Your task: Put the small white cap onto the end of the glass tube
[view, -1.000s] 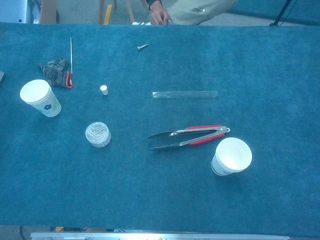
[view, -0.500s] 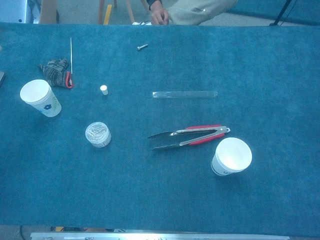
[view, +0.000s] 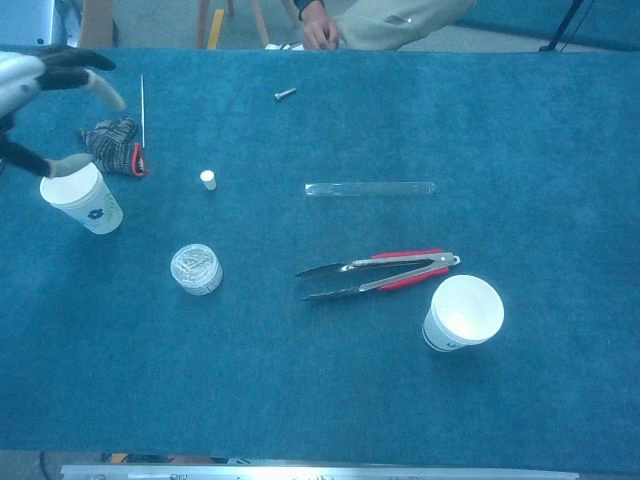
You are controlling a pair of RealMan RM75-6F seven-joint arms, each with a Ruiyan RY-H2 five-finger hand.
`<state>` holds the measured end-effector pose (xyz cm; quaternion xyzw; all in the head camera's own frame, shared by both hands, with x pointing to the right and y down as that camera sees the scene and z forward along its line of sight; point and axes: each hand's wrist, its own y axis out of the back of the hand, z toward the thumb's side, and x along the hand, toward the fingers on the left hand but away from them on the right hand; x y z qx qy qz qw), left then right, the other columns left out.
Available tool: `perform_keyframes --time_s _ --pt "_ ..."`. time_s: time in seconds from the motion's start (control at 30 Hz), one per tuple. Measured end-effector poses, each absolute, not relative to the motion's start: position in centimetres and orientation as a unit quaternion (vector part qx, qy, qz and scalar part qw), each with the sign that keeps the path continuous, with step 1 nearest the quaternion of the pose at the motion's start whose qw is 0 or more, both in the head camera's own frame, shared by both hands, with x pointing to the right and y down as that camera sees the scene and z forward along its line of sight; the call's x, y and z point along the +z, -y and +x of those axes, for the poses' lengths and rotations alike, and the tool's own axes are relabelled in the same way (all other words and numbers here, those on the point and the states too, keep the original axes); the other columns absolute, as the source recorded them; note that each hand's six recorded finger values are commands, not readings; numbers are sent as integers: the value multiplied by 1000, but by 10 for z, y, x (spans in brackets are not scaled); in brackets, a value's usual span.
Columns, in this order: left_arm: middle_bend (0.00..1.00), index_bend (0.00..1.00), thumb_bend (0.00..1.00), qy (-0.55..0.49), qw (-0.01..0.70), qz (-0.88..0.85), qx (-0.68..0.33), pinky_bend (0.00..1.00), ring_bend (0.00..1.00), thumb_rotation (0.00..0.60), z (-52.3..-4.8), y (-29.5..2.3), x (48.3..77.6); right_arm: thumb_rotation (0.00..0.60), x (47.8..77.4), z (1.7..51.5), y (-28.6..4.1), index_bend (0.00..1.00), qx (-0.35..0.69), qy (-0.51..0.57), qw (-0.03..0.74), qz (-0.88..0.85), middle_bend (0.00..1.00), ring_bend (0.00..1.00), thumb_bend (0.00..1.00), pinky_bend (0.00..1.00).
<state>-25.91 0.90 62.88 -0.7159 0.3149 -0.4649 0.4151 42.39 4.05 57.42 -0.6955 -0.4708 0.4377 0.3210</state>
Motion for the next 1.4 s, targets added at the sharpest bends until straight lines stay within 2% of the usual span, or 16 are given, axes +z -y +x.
perform_keyframes --time_s 0.37,0.73,1.0,1.1,1.2,1.4 --pt "72 347 323 -308 412 -720 -467 0 0 600 -214 27 672 600 578 424 -36 367 438 468 318 -699 181 82 296 254" --pt "70 396 323 -298 403 -705 -502 0 0 599 -198 51 716 600 583 429 -35 367 443 469 310 -698 181 82 294 254" --pt "49 381 323 -262 428 -680 -535 0 0 598 -198 52 746 600 588 431 -35 367 447 467 303 -700 181 82 294 254" --pt "42 376 323 -252 424 -681 -542 0 0 580 -197 48 754 600 589 431 -35 367 447 467 303 -700 181 82 294 254" --pt "40 376 323 -246 423 -682 -544 0 0 555 -194 45 760 600 589 431 -35 367 446 468 302 -701 181 82 294 254" --pt "40 377 323 -244 423 -682 -545 0 0 548 -188 47 766 600 589 432 -36 367 444 469 300 -702 181 82 294 254"
